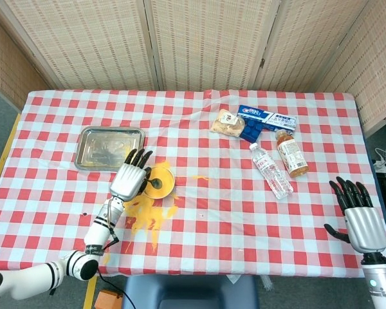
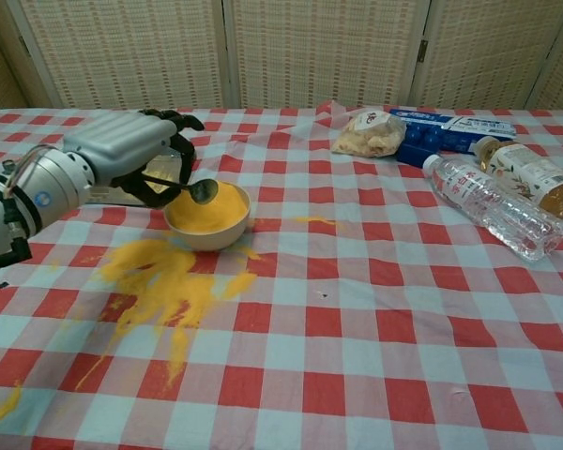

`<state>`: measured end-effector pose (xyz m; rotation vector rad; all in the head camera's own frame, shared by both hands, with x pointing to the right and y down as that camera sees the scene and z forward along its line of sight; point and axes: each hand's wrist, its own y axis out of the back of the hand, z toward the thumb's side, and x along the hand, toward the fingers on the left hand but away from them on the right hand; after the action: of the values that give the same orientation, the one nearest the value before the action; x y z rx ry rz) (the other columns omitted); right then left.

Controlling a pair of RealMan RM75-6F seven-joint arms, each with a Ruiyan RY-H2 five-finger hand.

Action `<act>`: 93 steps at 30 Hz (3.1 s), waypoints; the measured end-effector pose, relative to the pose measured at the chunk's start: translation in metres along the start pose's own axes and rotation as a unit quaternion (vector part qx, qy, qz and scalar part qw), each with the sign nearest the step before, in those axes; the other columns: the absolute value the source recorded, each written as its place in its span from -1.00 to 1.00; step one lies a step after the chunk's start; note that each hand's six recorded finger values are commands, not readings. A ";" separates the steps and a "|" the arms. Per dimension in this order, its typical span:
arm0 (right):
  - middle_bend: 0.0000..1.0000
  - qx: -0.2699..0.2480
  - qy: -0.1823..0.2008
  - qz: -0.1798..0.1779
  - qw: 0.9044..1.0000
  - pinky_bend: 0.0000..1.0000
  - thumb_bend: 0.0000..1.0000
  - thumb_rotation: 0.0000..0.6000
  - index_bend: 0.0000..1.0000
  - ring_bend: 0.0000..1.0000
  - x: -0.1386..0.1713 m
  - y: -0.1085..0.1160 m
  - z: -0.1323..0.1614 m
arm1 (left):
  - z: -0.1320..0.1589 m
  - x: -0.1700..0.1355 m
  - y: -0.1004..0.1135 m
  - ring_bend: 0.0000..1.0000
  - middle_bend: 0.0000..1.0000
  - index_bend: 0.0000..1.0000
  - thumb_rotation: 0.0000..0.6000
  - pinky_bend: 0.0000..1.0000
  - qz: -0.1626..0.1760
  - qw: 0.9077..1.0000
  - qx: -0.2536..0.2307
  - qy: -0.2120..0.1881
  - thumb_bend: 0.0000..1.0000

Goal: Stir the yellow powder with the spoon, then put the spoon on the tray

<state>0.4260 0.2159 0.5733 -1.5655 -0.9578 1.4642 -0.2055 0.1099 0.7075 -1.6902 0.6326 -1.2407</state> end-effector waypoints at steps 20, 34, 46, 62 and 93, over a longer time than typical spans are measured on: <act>-1.00 -0.005 0.001 -0.004 1.000 -1.00 -0.88 1.00 -1.00 -1.00 0.003 0.004 -0.001 | 0.004 0.007 -0.014 -1.00 -0.87 -0.18 1.00 -0.86 -0.017 1.000 0.023 0.008 -0.10; -1.00 -0.006 0.003 -0.003 1.000 -1.00 -0.88 1.00 -1.00 -1.00 0.004 0.004 0.001 | -0.018 -0.004 -0.009 -1.00 -0.99 -0.37 1.00 -0.92 -0.027 0.999 0.016 0.008 0.50; -1.00 -0.004 0.004 -0.005 1.000 -1.00 -0.88 1.00 -1.00 -1.00 0.005 0.005 0.002 | -0.043 -0.012 -0.021 -1.00 -1.00 -0.31 1.00 -0.94 -0.078 0.997 0.013 0.026 0.50; -1.00 -0.003 0.006 -0.006 1.000 -1.00 -0.88 1.00 -1.00 -1.00 0.007 0.005 0.004 | -0.032 -0.039 -0.020 -1.00 -1.00 -0.19 1.00 -0.94 -0.084 0.996 0.014 0.001 0.50; -1.00 -0.013 0.022 -0.021 0.999 -1.00 -0.88 1.00 -1.00 -1.00 0.016 0.015 0.008 | 0.016 -0.079 -0.009 -1.00 -1.00 -0.13 1.00 -0.93 -0.102 0.992 -0.007 -0.072 0.38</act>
<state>0.4189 0.2247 0.5521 -1.5812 -0.9827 1.3887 -0.2203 0.1843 0.6777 -1.8728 0.3893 -1.2416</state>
